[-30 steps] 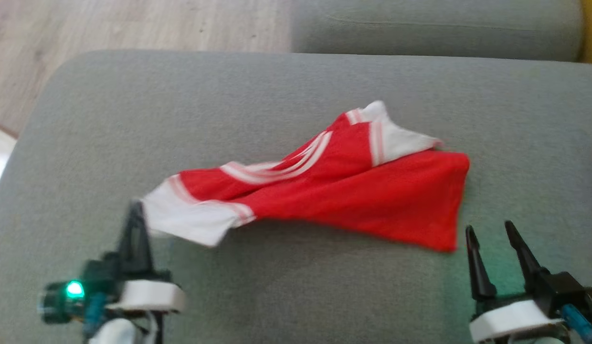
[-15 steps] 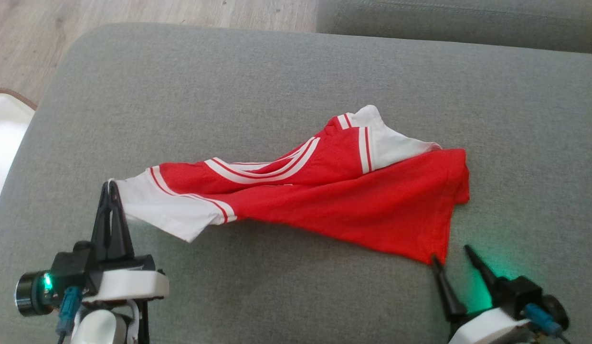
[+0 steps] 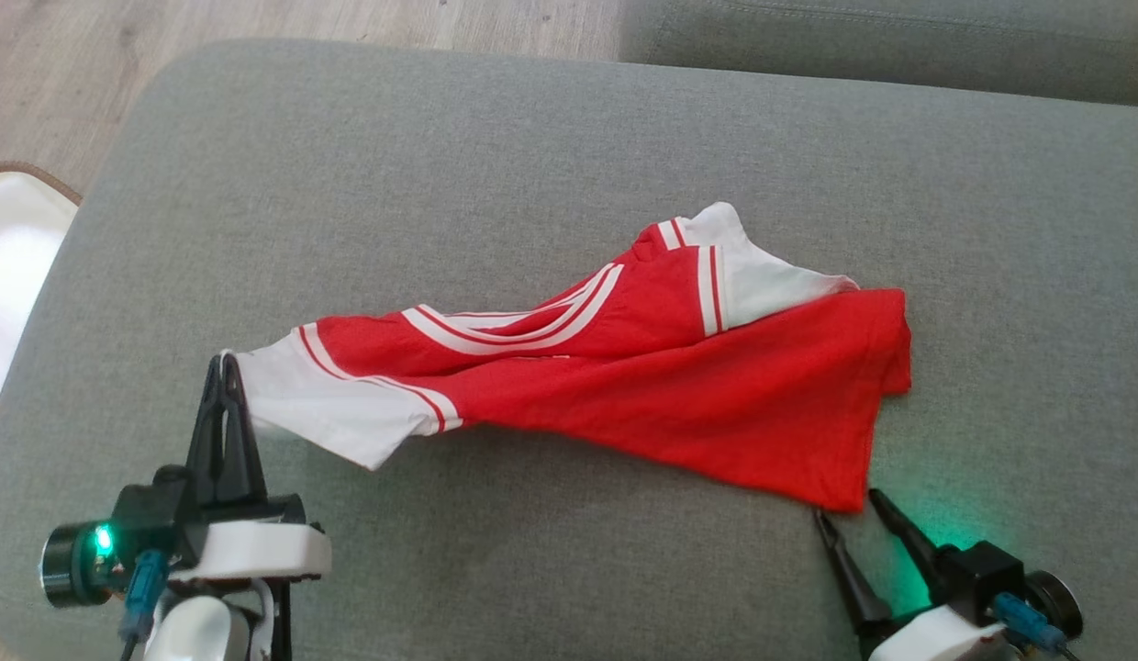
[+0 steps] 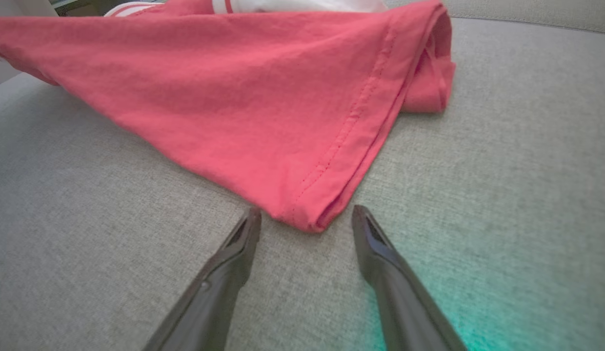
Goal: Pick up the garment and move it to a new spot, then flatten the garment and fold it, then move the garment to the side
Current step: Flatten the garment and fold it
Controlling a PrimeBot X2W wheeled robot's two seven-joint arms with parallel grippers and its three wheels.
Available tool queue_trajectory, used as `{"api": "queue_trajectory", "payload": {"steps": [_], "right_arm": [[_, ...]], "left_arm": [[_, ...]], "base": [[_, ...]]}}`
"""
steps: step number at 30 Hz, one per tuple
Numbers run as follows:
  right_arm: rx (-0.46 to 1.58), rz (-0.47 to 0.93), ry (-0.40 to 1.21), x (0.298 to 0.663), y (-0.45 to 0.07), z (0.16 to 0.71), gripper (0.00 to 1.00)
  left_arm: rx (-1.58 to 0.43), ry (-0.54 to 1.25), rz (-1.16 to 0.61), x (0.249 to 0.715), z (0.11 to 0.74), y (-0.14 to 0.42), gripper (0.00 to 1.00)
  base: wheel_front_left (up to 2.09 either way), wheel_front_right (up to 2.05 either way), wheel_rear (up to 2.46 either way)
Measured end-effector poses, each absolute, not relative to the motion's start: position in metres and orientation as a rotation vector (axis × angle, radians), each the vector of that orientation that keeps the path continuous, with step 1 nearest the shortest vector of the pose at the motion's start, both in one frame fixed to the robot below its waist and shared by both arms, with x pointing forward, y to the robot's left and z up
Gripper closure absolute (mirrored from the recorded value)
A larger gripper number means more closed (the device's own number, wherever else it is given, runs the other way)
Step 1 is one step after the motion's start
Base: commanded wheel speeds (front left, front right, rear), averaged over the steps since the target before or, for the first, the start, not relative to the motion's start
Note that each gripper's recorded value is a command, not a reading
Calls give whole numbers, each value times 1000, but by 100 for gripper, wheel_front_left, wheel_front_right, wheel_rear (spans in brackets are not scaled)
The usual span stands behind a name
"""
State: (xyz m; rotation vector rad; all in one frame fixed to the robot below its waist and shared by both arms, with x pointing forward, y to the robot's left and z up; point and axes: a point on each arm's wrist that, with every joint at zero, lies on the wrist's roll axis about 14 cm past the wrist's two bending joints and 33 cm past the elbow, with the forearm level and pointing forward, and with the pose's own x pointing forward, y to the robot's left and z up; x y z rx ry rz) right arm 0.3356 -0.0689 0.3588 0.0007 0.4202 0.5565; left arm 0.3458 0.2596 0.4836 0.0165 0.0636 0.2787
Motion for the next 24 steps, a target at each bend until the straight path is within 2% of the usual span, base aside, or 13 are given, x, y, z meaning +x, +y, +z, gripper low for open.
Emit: {"api": "queue_trajectory", "payload": {"steps": [1,2,3,4,9,15,24], "right_arm": [[0,557,420,336,-69,359,55],[0,557,419,336,-69,359,68],[0,557,418,336,-69,359,88],[-2,558,417,336,-69,360,100],[-16,566,398,336,-68,364,100],[-21,528,249,357,-75,406,100],[-145,400,-157,395,-136,537,100]], "left_arm": [[17,63,278,346,484,259,100],[17,63,277,346,484,259,100],[17,63,276,346,484,259,100],[17,63,274,346,484,258,100],[17,52,267,346,485,256,100],[-63,-48,211,353,511,245,100],[-268,-496,-24,382,660,214,100]], "base": [[0,0,0],[0,0,0],[0,0,0],[0,0,0],[0,0,0],[0,0,0],[0,0,0]]}}
